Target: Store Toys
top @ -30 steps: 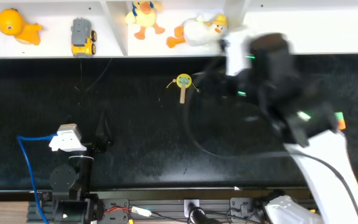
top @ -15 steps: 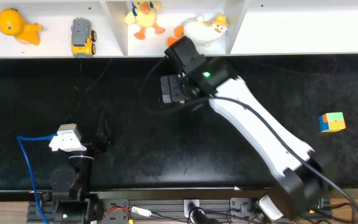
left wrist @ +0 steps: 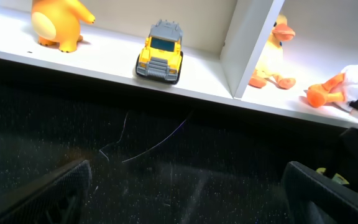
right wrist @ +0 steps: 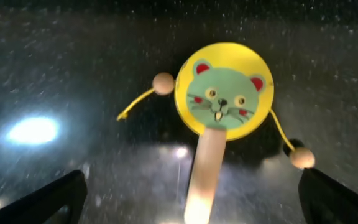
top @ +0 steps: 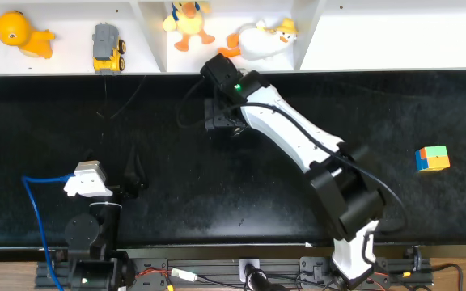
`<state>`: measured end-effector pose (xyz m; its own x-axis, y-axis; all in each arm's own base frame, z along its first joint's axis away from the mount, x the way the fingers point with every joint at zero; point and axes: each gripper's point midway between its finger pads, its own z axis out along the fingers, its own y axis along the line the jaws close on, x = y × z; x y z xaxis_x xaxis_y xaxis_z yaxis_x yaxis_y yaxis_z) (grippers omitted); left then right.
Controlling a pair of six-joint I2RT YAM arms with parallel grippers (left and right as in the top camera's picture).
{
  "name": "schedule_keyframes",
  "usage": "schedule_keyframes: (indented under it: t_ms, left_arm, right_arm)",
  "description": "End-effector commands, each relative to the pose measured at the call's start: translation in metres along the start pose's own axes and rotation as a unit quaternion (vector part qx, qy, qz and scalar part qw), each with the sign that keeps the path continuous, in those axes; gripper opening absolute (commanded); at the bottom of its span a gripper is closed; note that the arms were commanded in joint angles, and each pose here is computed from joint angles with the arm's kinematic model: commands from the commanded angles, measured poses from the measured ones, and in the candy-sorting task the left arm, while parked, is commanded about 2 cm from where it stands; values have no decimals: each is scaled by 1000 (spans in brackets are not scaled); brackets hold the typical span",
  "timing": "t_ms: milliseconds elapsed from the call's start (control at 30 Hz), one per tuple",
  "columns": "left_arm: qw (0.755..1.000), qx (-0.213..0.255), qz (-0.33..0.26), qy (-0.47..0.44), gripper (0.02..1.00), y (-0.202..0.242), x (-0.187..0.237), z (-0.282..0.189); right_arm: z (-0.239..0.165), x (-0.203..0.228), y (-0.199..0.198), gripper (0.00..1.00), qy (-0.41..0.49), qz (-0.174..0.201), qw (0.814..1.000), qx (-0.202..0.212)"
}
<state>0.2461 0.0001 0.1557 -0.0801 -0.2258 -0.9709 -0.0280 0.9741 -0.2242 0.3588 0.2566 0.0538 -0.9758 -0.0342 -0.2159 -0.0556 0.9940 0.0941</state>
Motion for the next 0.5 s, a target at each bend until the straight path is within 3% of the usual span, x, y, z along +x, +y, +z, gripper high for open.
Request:
schedule_keyframes:
  t_ms: [33,267,433,500]
  left_arm:
    - [1000,11,12,-1,998,-4,0,0]
    - [1000,11,12,-1,998,-4,0,0]
    - [1000,11,12,-1,998,-4,0,0]
    - [1000,11,12,-1,998,-4,0,0]
  right_arm:
    - [12,-6,3,945,-1,28,1000,0]
    - [28,2,4,825,23,34,999,-1]
    - [29,3,4,492,26,43,999,-2]
    - [29,4,4,415,27,43,999,-1]
